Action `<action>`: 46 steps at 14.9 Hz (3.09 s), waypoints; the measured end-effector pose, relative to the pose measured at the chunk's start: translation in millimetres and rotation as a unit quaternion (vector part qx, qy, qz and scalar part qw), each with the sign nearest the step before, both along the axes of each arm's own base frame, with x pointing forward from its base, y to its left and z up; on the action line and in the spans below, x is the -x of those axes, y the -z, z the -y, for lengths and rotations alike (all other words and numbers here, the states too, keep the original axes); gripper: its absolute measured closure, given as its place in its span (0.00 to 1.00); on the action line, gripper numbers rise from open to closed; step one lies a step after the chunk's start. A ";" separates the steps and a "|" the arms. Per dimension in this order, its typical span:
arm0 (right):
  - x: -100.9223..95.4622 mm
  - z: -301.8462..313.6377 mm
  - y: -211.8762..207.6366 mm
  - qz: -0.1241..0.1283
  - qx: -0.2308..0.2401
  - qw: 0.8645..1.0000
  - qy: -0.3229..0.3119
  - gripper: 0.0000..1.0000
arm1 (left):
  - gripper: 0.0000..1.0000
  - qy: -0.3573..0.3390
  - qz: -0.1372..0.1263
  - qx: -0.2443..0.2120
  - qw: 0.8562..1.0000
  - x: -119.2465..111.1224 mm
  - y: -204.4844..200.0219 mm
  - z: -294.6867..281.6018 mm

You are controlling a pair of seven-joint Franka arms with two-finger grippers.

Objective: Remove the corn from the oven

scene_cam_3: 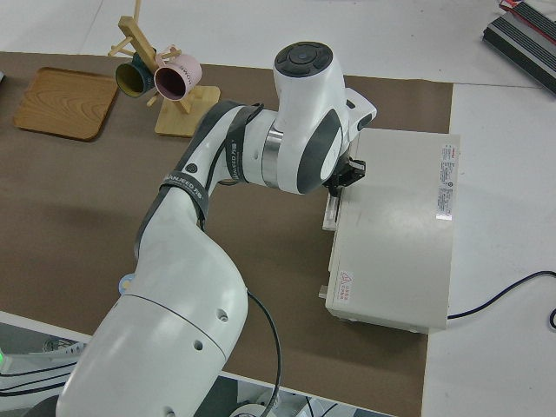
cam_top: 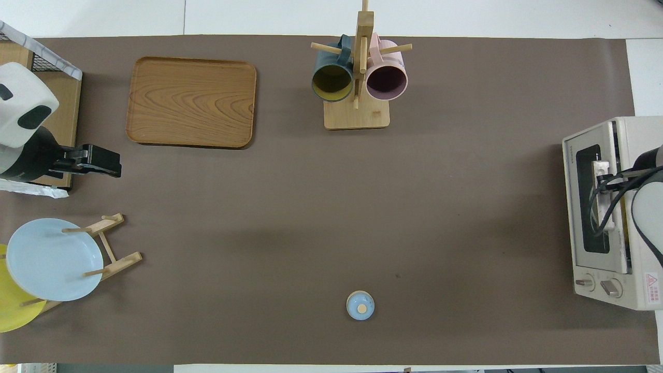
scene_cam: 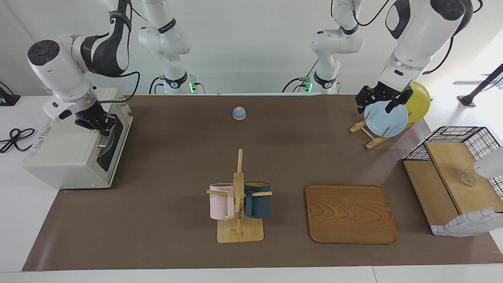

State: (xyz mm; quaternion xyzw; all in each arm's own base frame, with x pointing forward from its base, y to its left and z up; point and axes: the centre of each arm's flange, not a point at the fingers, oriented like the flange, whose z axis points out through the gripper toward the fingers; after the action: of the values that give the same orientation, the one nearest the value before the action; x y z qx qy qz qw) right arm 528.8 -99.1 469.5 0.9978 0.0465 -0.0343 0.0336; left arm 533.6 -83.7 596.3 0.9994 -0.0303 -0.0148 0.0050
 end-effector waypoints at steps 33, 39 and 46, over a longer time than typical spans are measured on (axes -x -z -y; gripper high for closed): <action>-2.5 -114.7 147.5 0.019 -0.027 0.999 0.012 0.99 | 0.00 0.000 0.000 0.000 1.000 0.0 0.0 0.0; -20.9 -120.5 64.2 -0.008 -0.019 0.997 0.074 0.81 | 0.00 0.000 0.000 0.000 1.000 0.0 0.0 0.0; -2.9 -59.8 79.5 -0.030 -0.013 0.987 0.158 0.68 | 0.00 0.000 0.000 0.000 1.000 0.0 0.0 0.0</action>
State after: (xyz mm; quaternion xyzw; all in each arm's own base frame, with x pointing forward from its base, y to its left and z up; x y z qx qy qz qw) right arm 531.7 -39.2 390.0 0.9914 -0.1101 -0.0689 0.0130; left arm 533.6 -83.7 596.3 0.9994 -0.0303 -0.0148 0.0050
